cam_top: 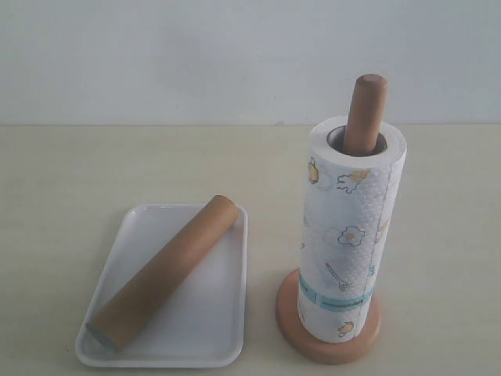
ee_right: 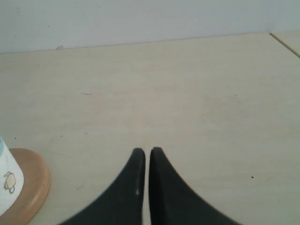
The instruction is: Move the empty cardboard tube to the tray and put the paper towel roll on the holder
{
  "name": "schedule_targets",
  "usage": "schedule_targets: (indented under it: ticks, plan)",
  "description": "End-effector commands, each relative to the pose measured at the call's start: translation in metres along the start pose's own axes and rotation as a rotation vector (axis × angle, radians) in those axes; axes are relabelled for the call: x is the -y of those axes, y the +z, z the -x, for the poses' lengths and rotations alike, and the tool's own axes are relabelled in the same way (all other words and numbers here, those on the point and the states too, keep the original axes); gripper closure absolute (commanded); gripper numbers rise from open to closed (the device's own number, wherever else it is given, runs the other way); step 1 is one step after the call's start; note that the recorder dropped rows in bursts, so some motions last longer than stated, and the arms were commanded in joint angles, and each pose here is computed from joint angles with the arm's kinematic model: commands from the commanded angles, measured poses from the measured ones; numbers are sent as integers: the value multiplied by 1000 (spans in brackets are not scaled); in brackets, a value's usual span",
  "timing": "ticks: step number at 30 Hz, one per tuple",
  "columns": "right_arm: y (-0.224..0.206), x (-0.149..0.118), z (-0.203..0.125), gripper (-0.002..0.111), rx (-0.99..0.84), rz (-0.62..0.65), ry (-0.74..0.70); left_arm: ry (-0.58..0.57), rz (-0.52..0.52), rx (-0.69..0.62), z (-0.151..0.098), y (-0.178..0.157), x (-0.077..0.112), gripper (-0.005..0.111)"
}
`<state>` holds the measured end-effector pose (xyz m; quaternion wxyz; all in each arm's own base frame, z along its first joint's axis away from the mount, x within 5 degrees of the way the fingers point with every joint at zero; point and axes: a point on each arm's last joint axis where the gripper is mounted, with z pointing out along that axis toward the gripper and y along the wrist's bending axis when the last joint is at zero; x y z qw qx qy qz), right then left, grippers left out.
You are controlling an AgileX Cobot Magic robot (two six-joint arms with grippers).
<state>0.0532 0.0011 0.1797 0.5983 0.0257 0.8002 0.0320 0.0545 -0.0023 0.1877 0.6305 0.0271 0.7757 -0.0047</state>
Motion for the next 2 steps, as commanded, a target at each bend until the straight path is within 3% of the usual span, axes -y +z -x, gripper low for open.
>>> schedule_targets:
  ticks: [1, 2]
  plan:
    - [0, 0, 1, 105, 8, -7, -10, -17, -1, -1, -1, 0, 0, 102]
    - [0, 0, 1, 105, 8, -7, -10, -17, -1, -1, -1, 0, 0, 102]
